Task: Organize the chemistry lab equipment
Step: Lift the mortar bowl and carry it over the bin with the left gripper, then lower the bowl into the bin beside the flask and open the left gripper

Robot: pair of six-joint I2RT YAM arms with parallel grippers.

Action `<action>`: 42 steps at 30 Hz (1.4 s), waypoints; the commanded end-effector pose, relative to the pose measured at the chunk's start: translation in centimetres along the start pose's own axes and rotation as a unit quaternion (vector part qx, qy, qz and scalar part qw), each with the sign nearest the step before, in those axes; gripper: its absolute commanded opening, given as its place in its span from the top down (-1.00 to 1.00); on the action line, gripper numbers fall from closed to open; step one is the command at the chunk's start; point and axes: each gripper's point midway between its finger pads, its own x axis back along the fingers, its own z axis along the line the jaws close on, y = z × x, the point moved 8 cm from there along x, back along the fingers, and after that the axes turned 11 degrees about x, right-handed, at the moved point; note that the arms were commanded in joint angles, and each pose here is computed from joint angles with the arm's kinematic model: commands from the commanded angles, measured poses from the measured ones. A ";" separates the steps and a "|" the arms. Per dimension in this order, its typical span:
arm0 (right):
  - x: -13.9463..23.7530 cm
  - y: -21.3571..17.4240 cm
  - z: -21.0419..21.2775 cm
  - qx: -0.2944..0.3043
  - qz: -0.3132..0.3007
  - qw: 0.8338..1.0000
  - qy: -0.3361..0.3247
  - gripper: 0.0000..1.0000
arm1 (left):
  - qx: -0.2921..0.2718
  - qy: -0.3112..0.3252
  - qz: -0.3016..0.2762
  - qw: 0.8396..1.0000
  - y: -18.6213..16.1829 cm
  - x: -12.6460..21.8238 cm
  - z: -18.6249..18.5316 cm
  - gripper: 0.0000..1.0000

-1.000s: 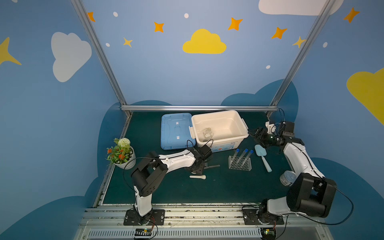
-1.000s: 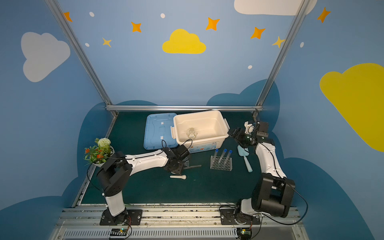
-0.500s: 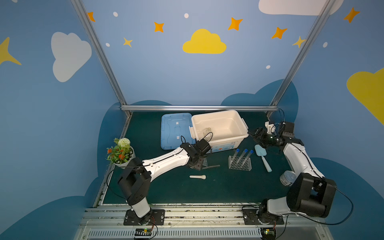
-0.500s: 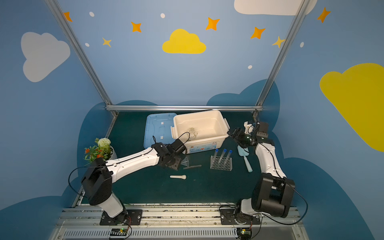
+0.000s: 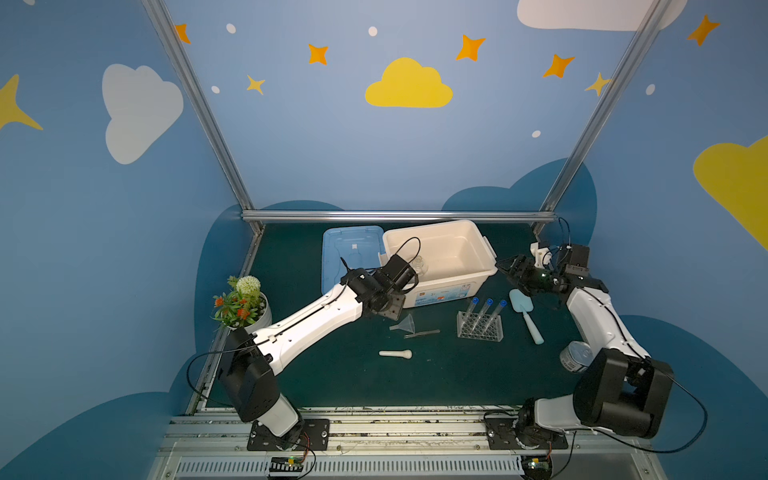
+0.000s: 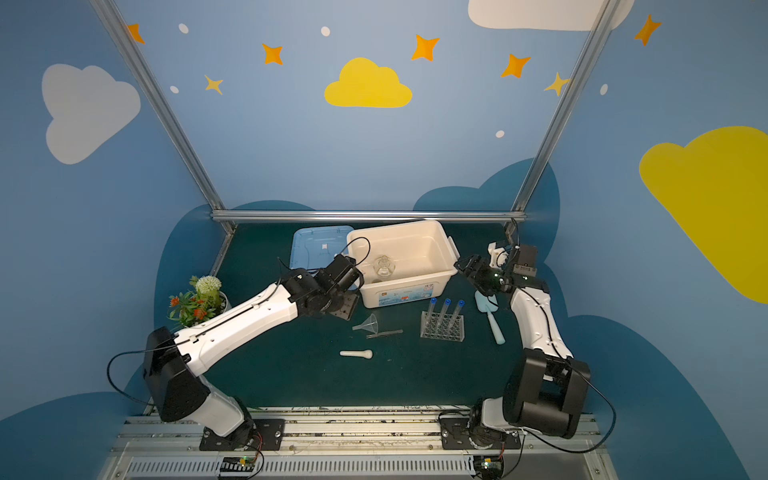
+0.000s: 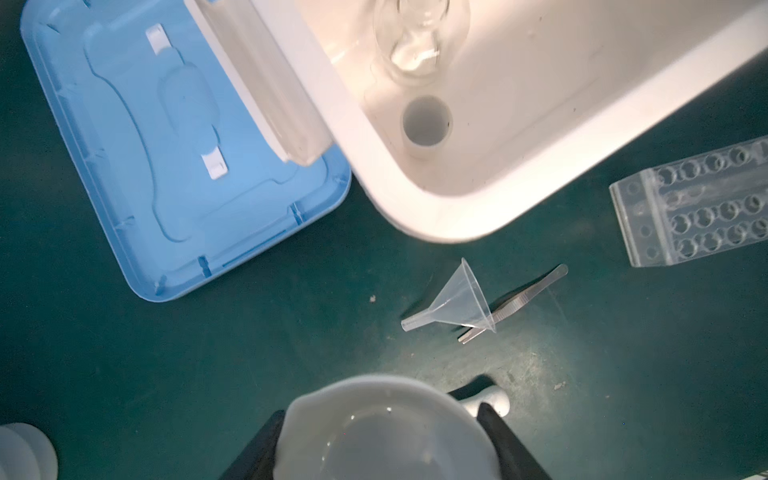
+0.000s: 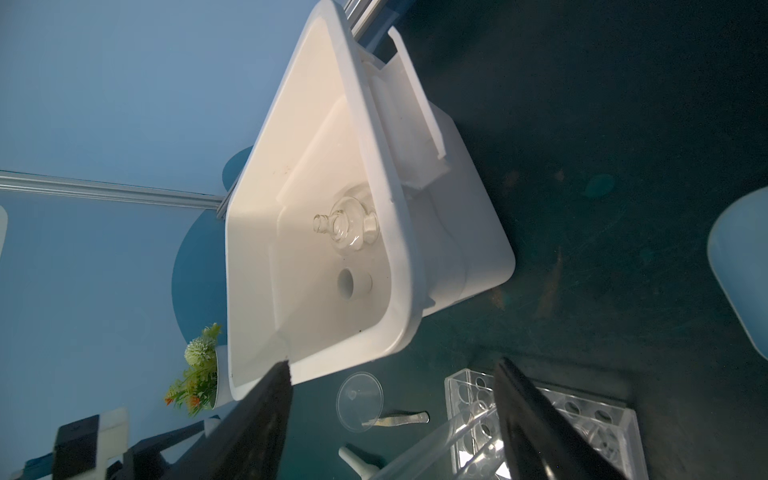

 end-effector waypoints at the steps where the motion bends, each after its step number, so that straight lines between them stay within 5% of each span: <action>1: 0.4 -0.1 0.4 0.006 -0.007 1.000 0.007 -0.52 | -0.019 -0.019 -0.049 0.998 2.6 1.5 -0.1 0.03; 8: 0.5 -0.2 0.5 0.005 -0.006 1.000 0.008 -0.52 | -0.041 -0.065 -0.087 0.993 7.5 0.8 -1.5 0.02; 16: 0.5 -0.3 0.4 0.005 -0.005 1.000 0.004 -0.52 | -0.084 -0.100 -0.053 0.990 10.4 -3.6 -4.5 0.02; 42: 0.6 -0.2 0.3 0.004 -0.003 1.000 -0.003 -0.52 | -0.120 -0.088 0.091 0.985 9.7 -16.2 -6.2 0.05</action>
